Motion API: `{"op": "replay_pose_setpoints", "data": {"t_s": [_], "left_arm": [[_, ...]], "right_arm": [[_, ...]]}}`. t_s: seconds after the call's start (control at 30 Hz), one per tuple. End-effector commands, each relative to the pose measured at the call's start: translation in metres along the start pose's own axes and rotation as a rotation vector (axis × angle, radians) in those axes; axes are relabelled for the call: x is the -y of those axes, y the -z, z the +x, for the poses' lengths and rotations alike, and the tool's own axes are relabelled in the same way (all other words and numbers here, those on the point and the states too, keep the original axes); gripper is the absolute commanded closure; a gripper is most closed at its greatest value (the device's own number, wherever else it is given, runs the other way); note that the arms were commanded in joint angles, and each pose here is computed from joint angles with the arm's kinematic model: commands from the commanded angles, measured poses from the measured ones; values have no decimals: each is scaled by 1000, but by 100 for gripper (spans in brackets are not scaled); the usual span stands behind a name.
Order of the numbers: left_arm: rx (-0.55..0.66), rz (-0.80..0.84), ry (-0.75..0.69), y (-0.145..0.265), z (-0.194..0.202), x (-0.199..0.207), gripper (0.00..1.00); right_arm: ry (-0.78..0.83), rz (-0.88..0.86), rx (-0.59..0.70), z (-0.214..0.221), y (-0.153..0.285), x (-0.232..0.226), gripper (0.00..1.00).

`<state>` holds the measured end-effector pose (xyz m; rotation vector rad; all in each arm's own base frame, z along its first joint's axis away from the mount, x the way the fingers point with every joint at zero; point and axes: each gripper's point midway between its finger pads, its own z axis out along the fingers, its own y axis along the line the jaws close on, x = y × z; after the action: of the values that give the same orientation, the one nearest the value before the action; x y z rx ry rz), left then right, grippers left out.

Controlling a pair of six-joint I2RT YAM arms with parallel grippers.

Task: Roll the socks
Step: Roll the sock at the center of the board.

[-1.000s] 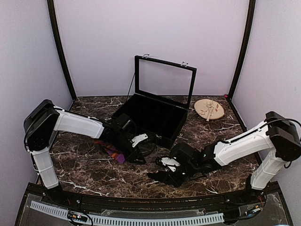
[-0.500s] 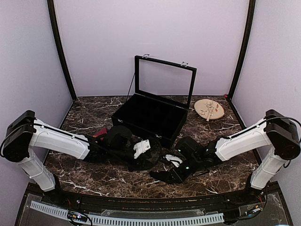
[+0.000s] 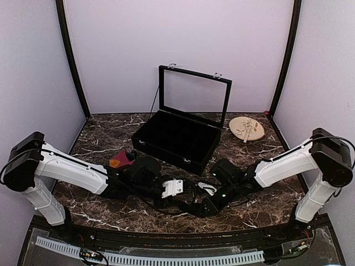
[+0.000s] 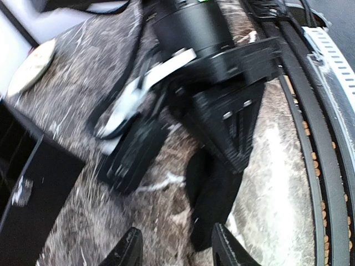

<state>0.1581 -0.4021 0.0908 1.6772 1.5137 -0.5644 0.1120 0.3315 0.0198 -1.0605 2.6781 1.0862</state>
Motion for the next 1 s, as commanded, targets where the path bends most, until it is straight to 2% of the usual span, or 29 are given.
{"op": "replay_pose_setpoints", "data": {"t_s": [0.0,0.37,0.97], "left_arm": [[-23,42,-138,-9,-7,18,55],[-97,52,-330,-27,11,47,58],[-175,-26,-479,-54,26,39,60]], "right_arm": [[-48,-13,-44,11,-3,4,91],[-68,-39,-47,14,-1,4,91],[-75,-69,-54,14,0,1,92]]}}
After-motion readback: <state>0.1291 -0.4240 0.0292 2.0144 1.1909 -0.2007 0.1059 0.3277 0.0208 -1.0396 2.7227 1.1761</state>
